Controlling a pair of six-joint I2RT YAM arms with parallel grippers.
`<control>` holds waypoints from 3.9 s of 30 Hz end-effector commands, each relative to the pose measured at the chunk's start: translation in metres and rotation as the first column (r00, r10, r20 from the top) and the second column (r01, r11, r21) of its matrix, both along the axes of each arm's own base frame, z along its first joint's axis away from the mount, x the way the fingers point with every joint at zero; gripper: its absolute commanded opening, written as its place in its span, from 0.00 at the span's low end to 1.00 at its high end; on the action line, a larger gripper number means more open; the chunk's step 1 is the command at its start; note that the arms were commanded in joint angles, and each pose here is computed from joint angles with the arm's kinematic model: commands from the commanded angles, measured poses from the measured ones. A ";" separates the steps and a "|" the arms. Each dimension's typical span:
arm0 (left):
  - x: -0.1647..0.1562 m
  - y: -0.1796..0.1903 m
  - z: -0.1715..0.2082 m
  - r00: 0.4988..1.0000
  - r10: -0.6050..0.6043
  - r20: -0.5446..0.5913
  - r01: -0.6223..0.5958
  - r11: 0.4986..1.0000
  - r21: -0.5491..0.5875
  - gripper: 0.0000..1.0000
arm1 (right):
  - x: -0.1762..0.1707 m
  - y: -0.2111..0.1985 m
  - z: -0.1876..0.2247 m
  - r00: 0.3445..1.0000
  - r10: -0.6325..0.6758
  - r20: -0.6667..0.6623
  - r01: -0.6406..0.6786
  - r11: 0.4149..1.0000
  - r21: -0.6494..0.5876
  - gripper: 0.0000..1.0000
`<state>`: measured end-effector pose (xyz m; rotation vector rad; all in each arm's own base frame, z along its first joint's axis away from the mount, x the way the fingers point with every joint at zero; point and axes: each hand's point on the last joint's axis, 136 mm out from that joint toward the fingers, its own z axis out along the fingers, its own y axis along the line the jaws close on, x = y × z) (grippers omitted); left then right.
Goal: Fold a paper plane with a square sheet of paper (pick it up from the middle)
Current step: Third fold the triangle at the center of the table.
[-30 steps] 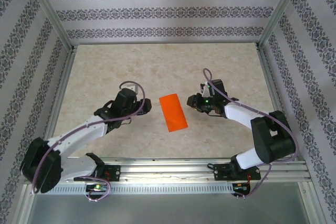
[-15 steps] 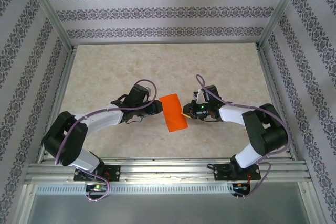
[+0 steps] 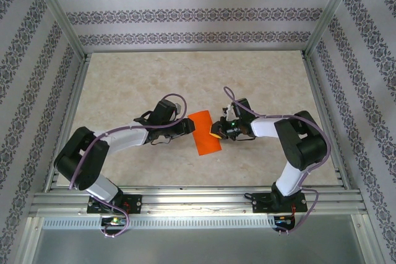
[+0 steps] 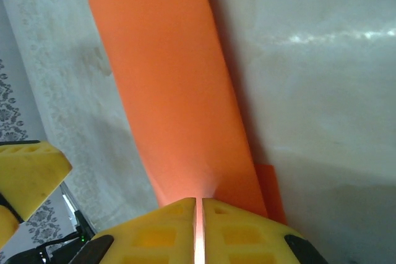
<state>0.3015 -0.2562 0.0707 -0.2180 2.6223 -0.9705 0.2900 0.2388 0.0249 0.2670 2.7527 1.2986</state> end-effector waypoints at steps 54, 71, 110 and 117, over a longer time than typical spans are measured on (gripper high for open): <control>0.020 -0.035 -0.029 0.989 0.043 -0.138 -0.070 0.977 -0.200 0.41 | -0.025 -0.007 -0.034 0.991 -0.090 -0.098 0.087 0.996 -0.033 0.11; 0.020 -0.028 -0.017 0.989 0.079 -0.126 -0.105 0.971 -0.215 0.06 | -0.015 -0.004 0.026 0.991 0.000 0.130 0.000 1.000 0.001 0.20; 0.014 -0.011 -0.001 0.981 0.103 -0.166 -0.152 0.936 -0.318 0.06 | -0.074 0.078 0.056 0.008 0.818 0.575 0.089 0.572 -0.815 0.39; 0.015 -0.013 0.000 0.982 0.098 -0.163 -0.147 0.935 -0.324 0.06 | -0.077 0.067 0.042 0.025 0.838 0.546 0.088 0.542 -0.836 0.31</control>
